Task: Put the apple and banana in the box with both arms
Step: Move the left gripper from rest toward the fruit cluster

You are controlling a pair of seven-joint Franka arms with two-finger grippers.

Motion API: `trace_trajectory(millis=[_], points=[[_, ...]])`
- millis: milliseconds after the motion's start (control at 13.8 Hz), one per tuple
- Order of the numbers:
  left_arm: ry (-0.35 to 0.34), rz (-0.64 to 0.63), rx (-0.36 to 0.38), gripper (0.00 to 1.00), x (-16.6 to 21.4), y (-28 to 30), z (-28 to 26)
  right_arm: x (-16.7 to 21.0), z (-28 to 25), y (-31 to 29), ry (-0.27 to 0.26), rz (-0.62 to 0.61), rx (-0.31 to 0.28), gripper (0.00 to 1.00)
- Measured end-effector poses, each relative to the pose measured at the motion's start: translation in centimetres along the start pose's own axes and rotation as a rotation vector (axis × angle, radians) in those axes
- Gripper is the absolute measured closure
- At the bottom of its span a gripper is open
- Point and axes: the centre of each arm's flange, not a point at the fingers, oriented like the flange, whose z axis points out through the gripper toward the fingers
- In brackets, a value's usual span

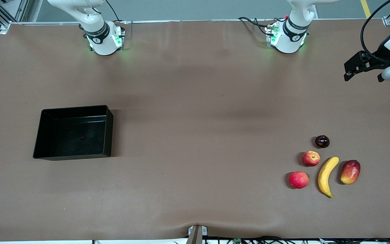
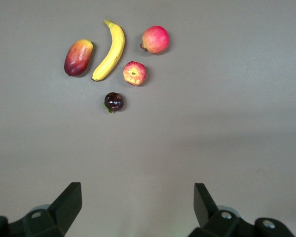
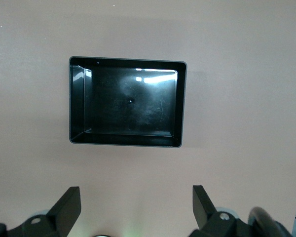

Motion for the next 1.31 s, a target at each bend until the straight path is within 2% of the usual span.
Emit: trace_trajectory(millis=[582, 873, 1018, 1309], points=[[-0.017, -0.003, 0.001, 0.0, 0.4, -0.2, 0.8, 0.1, 0.1, -0.1, -0.003, -0.002, 0.0, 0.0], [-0.072, -0.011, -0.003, 0.0, 4.0, -1.0, 6.3, 0.5, 0.7, -0.1, -0.014, -0.002, 0.002, 0.0], [-0.091, -0.011, -0.01, 0.0, 6.3, -1.1, 10.2, 1.3, 2.2, 0.1, -0.046, -0.001, 0.006, 0.0], [-0.121, -0.012, -0.026, 0.0, 10.1, -1.0, 18.3, 3.7, 8.8, 3.9, -0.146, 0.058, 0.019, 0.0]])
